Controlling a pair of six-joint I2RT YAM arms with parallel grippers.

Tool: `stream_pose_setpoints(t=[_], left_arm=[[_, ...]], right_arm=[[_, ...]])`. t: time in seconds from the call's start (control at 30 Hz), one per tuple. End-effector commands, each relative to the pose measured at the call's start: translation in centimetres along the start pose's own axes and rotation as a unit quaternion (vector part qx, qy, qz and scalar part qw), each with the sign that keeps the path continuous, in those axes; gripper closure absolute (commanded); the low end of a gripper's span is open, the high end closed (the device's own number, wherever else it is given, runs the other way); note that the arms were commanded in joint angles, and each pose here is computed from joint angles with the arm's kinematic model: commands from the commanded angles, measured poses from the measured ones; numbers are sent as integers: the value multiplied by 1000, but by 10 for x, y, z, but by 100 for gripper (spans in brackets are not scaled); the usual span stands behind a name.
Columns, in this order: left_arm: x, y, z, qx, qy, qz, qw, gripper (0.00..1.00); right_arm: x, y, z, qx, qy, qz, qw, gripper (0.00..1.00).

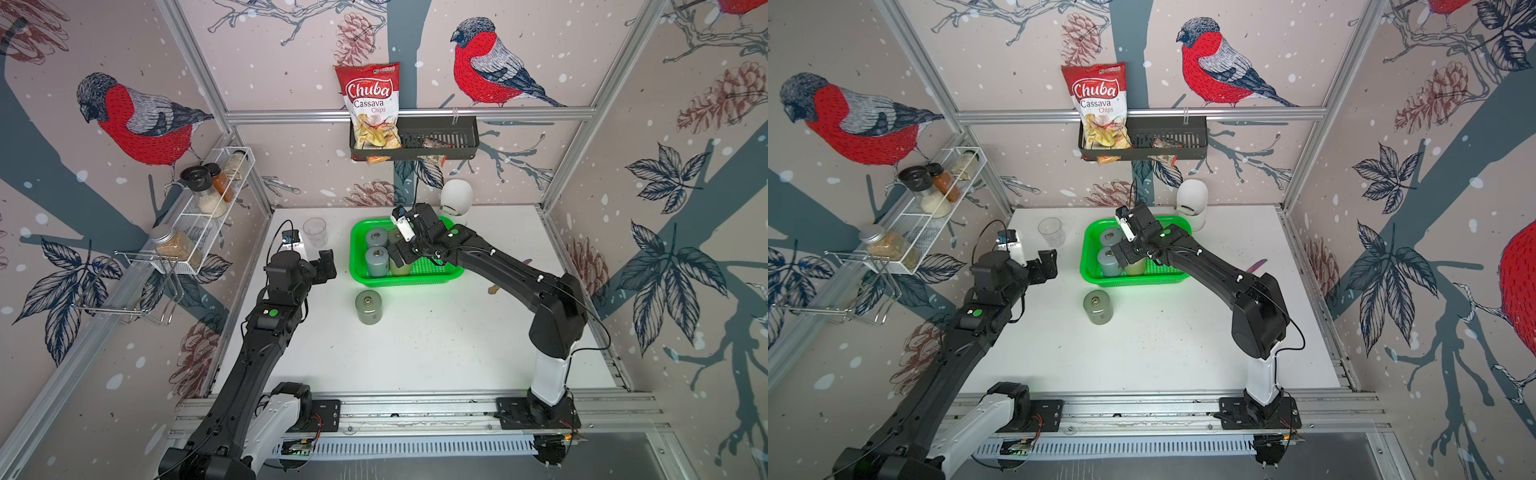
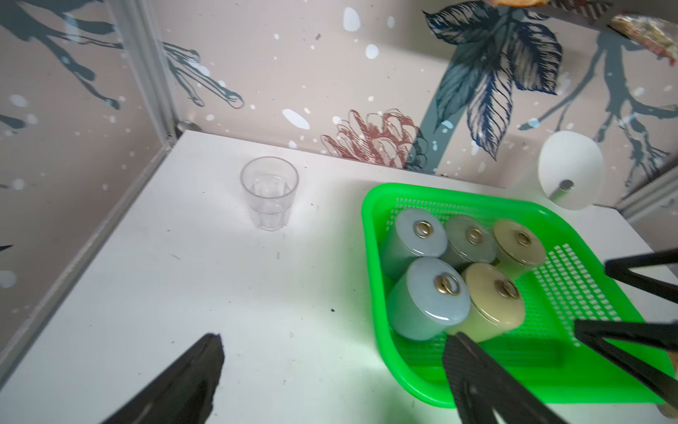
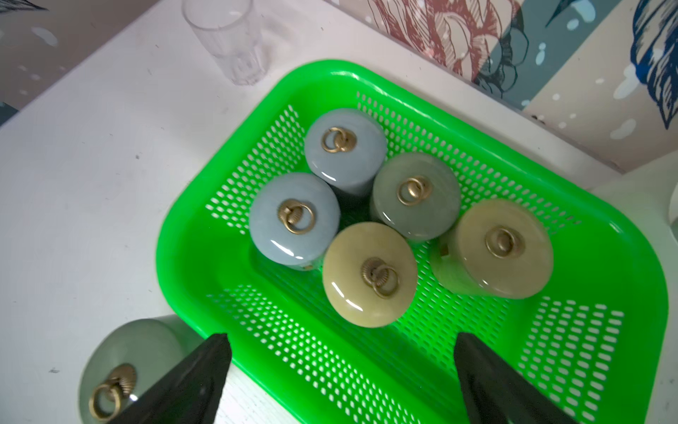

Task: Take the tea canister out of the basket
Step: Pick up the tea canister from the basket.

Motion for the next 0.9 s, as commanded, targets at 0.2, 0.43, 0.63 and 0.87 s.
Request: stream_pose_setpoints(t=[0.2, 0.43, 0.63, 0.87], left_arm=[[8, -20, 2, 43, 6, -61, 997, 2], [5, -20, 2, 38, -3, -63, 997, 2], [5, -23, 2, 33, -2, -74, 997, 2], [4, -30, 0, 46, -1, -88, 995, 2]], right_arm=[[37, -32, -30, -37, 81, 3, 996, 0], [62, -29, -31, -54, 90, 22, 994, 0], [77, -27, -28, -53, 91, 34, 994, 1], [90, -22, -30, -54, 101, 44, 992, 2]])
Point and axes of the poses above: each gripper's point midway between its finger pads, its own x axis out along the fingers, its own y axis along the line the jaws close on, z = x × y, the point moved 7 cm from there along -x, back along the fingers, and after that the axes turned 2 degrees about x, right-handed, at the moved point
